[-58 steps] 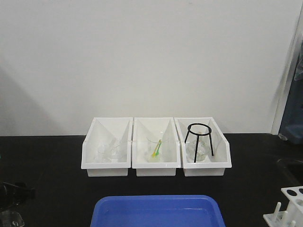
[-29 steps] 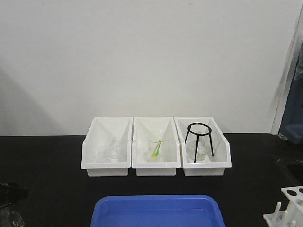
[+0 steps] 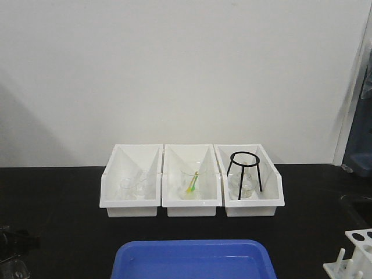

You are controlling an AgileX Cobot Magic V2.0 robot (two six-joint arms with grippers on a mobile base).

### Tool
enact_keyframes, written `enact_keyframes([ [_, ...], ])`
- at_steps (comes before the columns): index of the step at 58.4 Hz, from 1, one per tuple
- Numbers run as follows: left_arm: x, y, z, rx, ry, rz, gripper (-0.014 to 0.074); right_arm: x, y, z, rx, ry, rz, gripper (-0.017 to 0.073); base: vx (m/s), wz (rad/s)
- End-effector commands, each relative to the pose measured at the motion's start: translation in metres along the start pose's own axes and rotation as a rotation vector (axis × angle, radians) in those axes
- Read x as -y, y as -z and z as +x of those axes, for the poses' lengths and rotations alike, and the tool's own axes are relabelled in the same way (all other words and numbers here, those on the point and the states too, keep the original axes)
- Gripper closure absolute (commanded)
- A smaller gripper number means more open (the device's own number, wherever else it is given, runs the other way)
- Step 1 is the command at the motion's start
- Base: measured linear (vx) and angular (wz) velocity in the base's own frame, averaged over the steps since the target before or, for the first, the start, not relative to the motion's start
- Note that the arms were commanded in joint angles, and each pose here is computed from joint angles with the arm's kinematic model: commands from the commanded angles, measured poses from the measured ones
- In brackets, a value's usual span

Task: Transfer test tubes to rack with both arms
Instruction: 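Close the left gripper on the test tube and lift it out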

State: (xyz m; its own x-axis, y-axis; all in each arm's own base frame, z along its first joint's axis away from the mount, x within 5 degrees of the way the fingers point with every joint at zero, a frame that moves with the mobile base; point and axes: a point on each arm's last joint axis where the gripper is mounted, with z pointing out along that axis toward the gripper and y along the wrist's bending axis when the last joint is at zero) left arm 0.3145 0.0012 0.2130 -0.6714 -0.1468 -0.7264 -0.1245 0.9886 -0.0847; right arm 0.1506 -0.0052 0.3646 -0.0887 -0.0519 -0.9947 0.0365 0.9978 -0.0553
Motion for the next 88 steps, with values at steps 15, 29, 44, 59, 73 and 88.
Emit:
enact_keyframes([
  [15, 0.004, 0.012, -0.021, 0.115, -0.002, 0.035, 0.0363, 0.000, 0.003, -0.019, 0.113, 0.015, -0.003, 0.0564, 0.00, 0.00],
  [29, 0.005, 0.013, -0.021, 0.118, -0.003, 0.036, 0.0617, 0.000, 0.003, -0.019, 0.113, 0.015, -0.003, 0.0564, 0.00, 0.00],
  [44, 0.005, 0.015, -0.022, 0.127, -0.003, 0.039, 0.0616, 0.000, 0.003, -0.019, 0.113, 0.015, -0.003, 0.0564, 0.00, 0.00],
  [59, 0.007, 0.045, -0.037, 0.232, -0.003, 0.059, 0.0614, 0.000, 0.003, -0.019, 0.113, 0.015, -0.003, 0.0564, 0.00, 0.00],
  [73, 0.007, 0.089, -0.050, 0.362, 0.002, 0.077, 0.0614, 0.000, 0.003, -0.019, 0.113, 0.013, -0.003, 0.0564, 0.00, 0.00],
  [88, 0.008, 0.146, -0.063, 0.578, 0.002, 0.130, 0.0614, 0.000, 0.003, -0.019, 0.114, 0.012, -0.003, 0.0564, 0.00, 0.00],
])
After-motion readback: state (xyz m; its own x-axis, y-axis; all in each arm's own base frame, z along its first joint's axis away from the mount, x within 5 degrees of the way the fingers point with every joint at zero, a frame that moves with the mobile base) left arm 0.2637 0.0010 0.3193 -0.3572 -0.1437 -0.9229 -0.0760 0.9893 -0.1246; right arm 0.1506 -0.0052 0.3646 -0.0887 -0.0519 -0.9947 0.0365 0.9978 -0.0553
